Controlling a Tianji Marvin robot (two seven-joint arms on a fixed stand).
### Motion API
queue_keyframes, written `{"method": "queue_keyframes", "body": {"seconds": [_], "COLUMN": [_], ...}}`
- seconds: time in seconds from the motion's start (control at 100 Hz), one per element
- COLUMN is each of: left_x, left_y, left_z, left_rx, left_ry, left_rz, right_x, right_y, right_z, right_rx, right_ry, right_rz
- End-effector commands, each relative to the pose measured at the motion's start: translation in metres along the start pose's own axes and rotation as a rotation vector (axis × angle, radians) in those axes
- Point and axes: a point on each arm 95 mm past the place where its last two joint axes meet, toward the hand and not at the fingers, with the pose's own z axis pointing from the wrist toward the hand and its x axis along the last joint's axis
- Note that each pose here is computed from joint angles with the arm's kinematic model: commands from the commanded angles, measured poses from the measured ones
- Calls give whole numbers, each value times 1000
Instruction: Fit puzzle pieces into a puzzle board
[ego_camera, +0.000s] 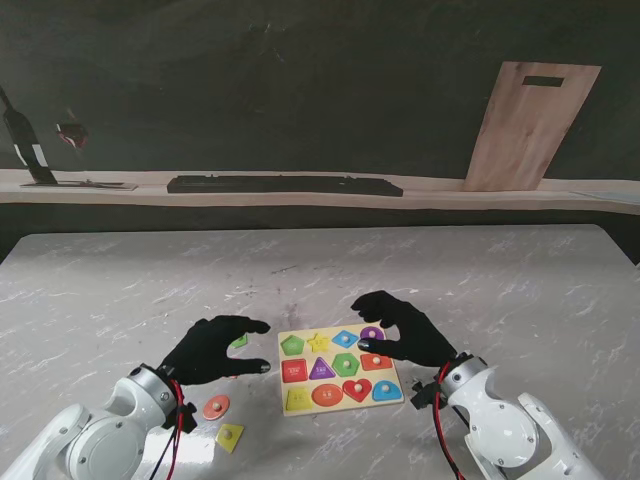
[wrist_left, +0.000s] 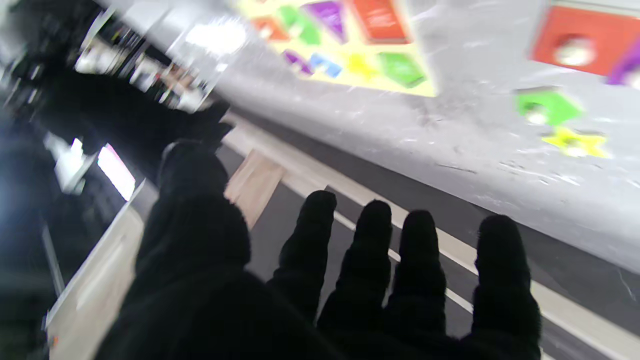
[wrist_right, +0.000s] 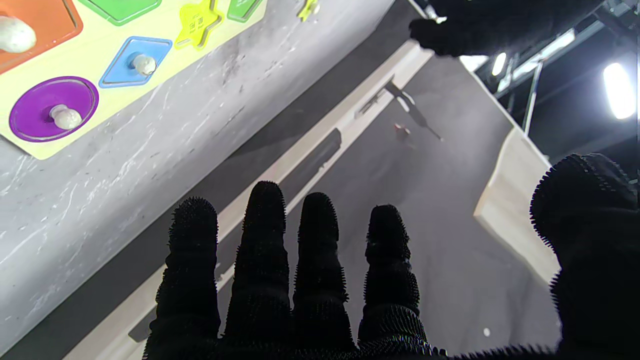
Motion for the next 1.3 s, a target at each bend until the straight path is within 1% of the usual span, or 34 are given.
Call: {"method": "queue_keyframes", "body": {"seconds": [0.0, 0.07, 0.3, 0.38, 0.52, 0.66, 0.91, 1.02, 1.29], "left_x": [-2, -2, -1, 0, 1, 2, 4, 4, -2], "left_y": [1, 1, 5, 7, 11, 13, 10, 11, 15], "left_z": [-7, -13, -29, -32, -36, -38, -40, -40, -40], "left_rx": [-13, -46, -143, -173, -248, -298, -360, -383, -451], "left_ry": [-21, -44, -113, -134, -174, -201, -222, -238, -246], "left_rz": [35, 92, 217, 255, 303, 312, 326, 318, 315], "right_x": [3, 3, 2, 2, 1, 1, 0, 0, 1], "right_y": [-3, -3, -3, -3, -3, -3, -4, -5, -8], "right_z": [-2, -2, -2, -1, -1, -1, -1, 0, 3], "right_rx": [-4, -8, -8, -5, -5, -6, -2, 1, 21], "right_ry": [6, 8, 11, 10, 8, 4, -1, -3, -2], "right_rz": [2, -6, -20, -27, -36, -36, -40, -43, -60]}}
